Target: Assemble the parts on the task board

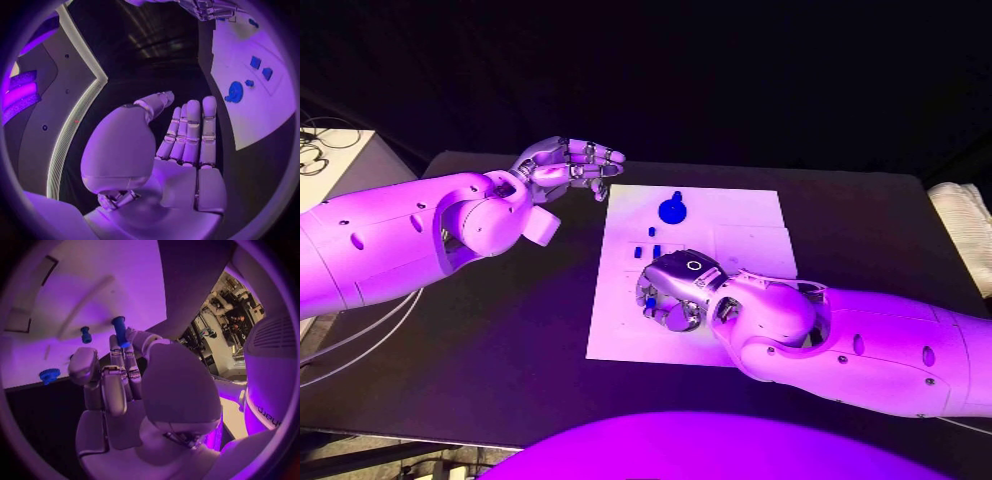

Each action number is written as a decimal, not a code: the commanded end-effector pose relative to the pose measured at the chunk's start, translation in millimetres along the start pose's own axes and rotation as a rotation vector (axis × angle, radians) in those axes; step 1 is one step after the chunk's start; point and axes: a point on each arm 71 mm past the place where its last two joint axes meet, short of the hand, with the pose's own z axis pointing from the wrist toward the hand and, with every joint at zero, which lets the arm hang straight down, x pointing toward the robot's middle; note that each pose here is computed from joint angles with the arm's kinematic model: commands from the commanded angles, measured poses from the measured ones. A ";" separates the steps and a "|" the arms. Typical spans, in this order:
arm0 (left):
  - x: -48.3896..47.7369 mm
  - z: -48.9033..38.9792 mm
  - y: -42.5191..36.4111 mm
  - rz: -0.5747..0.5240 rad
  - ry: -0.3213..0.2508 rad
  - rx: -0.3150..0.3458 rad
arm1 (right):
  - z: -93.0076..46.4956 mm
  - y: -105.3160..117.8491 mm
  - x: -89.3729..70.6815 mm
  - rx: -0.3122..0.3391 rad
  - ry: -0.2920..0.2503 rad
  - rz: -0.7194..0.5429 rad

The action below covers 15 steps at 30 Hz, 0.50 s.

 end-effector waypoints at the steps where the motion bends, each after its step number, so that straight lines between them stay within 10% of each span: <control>1: 1.7 0.4 -1.0 -0.006 0.014 0.006 | -1.2 -2.4 4.8 -0.018 0.023 0.011; 15: 0.6 -0.1 -0.8 -0.006 0.012 0.005 | -5.0 -6.9 -0.6 -0.027 -0.055 0.051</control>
